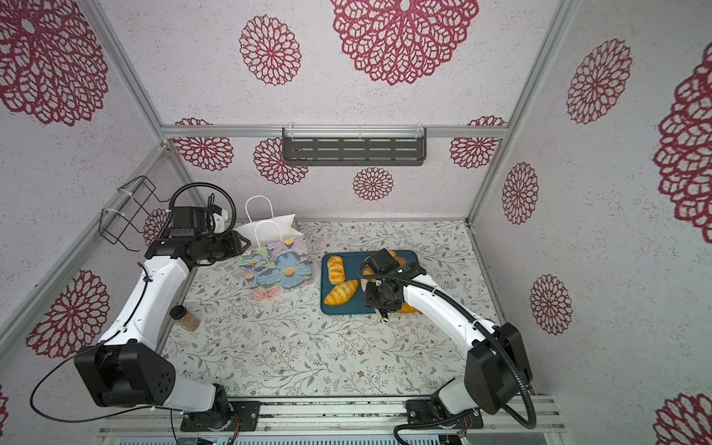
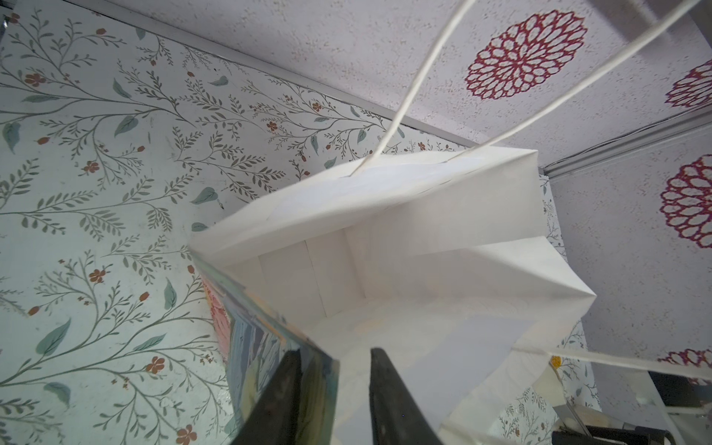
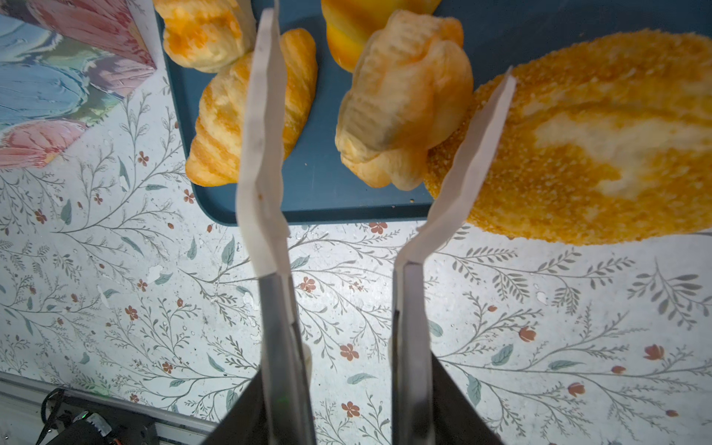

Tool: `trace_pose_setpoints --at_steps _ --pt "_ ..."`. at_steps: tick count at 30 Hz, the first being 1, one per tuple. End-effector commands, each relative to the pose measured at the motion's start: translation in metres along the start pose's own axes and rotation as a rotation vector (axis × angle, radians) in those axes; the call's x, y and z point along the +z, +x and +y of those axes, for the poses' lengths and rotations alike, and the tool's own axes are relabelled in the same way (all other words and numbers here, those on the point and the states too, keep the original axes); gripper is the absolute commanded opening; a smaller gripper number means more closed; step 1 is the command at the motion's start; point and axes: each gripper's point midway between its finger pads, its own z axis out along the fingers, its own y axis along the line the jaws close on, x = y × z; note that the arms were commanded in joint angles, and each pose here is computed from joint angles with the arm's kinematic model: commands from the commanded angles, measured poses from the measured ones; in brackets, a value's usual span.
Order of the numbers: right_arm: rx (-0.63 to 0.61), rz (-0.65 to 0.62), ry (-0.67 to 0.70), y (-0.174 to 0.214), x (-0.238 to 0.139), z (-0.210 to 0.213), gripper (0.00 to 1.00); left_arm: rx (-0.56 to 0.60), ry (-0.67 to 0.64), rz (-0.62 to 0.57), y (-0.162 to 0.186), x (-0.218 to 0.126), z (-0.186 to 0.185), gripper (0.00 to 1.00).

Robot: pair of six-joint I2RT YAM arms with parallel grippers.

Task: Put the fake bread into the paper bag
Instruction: 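Lower the tongs toward the bread rolls beside the sugar-crusted loaf, then close the tongs on a twisted bread roll with the right gripper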

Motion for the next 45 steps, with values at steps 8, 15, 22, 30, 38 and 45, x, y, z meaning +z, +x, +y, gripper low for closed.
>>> trace_pose_setpoints --at_steps 8,15,22,30,38,45 --pt "0.015 0.002 -0.023 -0.002 0.008 0.007 0.45 0.02 -0.006 -0.02 -0.002 -0.004 -0.002 0.33" --pt "0.014 -0.012 -0.028 -0.003 0.002 0.007 0.31 0.021 -0.007 -0.023 -0.002 -0.005 -0.002 0.19" --pt "0.017 -0.041 -0.05 -0.004 -0.009 0.009 0.21 0.021 -0.014 -0.024 -0.003 -0.005 -0.001 0.09" --pt "0.005 -0.108 -0.108 -0.011 -0.031 0.016 0.18 0.025 -0.024 -0.023 -0.002 -0.005 0.0 0.0" --pt "-0.013 -0.186 -0.156 -0.024 -0.055 0.026 0.17 0.032 -0.029 -0.024 -0.002 -0.005 0.0 0.0" --pt "-0.045 -0.239 -0.187 -0.037 -0.072 0.037 0.17 0.034 -0.037 -0.02 -0.001 -0.004 0.002 0.0"
